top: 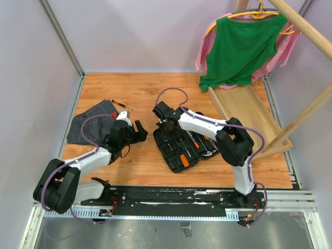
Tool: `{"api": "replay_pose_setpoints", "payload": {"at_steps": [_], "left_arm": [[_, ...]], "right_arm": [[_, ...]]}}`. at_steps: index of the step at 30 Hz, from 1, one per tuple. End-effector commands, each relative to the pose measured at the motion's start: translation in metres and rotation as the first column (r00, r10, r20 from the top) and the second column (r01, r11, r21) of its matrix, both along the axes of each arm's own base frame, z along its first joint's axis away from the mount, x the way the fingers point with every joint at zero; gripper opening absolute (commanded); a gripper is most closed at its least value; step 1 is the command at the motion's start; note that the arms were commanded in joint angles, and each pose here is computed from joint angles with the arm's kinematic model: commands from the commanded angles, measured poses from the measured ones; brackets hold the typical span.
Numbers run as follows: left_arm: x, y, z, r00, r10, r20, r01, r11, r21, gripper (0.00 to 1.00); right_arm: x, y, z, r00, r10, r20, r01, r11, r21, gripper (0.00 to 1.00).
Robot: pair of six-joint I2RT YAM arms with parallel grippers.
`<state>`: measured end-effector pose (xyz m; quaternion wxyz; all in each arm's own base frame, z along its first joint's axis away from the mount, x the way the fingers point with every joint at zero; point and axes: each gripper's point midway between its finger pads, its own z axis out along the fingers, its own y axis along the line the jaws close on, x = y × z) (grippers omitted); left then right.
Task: Sort the tools into containers
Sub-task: Place the screwdriver in the storage box.
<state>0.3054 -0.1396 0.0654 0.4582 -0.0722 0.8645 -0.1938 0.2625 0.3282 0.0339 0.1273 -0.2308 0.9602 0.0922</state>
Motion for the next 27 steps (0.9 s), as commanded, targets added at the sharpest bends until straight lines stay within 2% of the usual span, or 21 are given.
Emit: {"api": "replay_pose_setpoints", "payload": {"at_steps": [1,9,19,24,27], "left_arm": [[0.007,0.002,0.009,0.999,0.013,0.034,-0.013,1.000,0.003,0.79],[0.007,0.002,0.008,0.999,0.011,0.030,-0.011,1.000,0.001,0.79],[0.006,0.002,0.007,1.000,0.009,0.028,-0.009,1.000,0.003,0.80],[0.007,0.002,0.009,0.999,0.013,0.032,-0.013,1.000,0.004,0.80],[0.007,0.003,0.009,0.999,0.014,0.036,-0.014,1.000,0.004,0.79]], "right_arm": [[-0.063,-0.074,-0.088,0.969,-0.020,-0.245,-0.067,0.938,-0.340,0.01],[-0.091,-0.101,-0.119,0.943,-0.024,-0.333,-0.129,0.893,-0.430,0.01],[-0.108,-0.118,-0.142,0.927,-0.039,-0.374,-0.157,0.863,-0.480,0.01],[-0.101,-0.116,-0.134,0.944,-0.032,-0.329,-0.138,0.867,-0.480,0.01],[-0.089,-0.103,-0.118,0.961,-0.006,-0.276,-0.118,0.896,-0.429,0.01]]}}
